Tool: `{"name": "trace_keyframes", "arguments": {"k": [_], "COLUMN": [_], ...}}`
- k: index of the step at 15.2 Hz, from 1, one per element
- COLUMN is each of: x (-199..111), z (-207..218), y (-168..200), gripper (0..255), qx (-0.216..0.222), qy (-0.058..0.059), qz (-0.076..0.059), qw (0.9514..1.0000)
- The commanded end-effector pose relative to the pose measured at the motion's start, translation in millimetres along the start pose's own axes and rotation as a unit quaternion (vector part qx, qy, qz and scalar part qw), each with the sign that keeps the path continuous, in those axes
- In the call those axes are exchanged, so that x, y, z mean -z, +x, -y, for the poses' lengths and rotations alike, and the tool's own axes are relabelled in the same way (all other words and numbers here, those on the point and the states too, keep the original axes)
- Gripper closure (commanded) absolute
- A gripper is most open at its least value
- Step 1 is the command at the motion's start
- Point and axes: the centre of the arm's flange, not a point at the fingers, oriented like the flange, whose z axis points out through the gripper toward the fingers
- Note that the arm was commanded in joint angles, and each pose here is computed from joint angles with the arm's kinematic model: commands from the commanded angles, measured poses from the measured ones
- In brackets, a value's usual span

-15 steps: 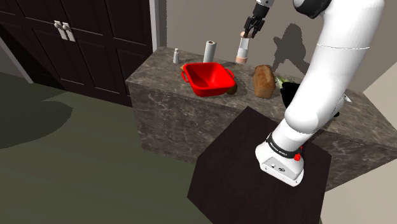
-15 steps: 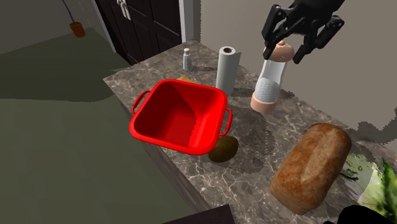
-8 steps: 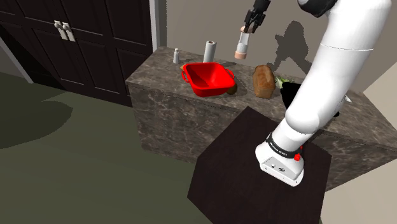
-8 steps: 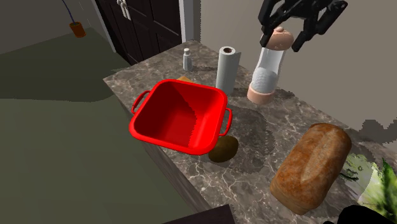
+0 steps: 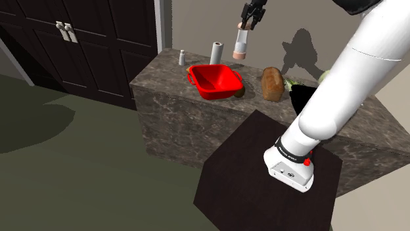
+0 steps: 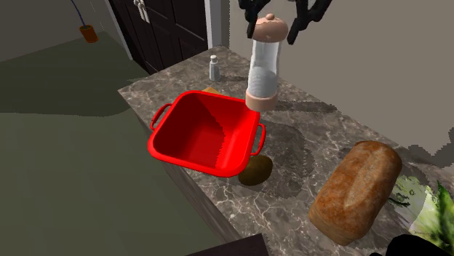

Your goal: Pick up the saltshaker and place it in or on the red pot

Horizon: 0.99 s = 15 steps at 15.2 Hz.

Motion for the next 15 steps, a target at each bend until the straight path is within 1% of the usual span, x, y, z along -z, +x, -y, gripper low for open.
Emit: {"name": "trace_keyframes", "arguments": {"k": [1, 10, 15], "x": [2, 16, -10], "z": [24, 140, 136], "y": [0, 1, 0], "gripper": [255, 255, 255], "qx": [-0.001, -0.001, -0.001], "qy": [0.0, 0.0, 0.0], "qz": [0.0, 0.0, 0.0], "qw": [1.0, 1.0, 1.0]}}
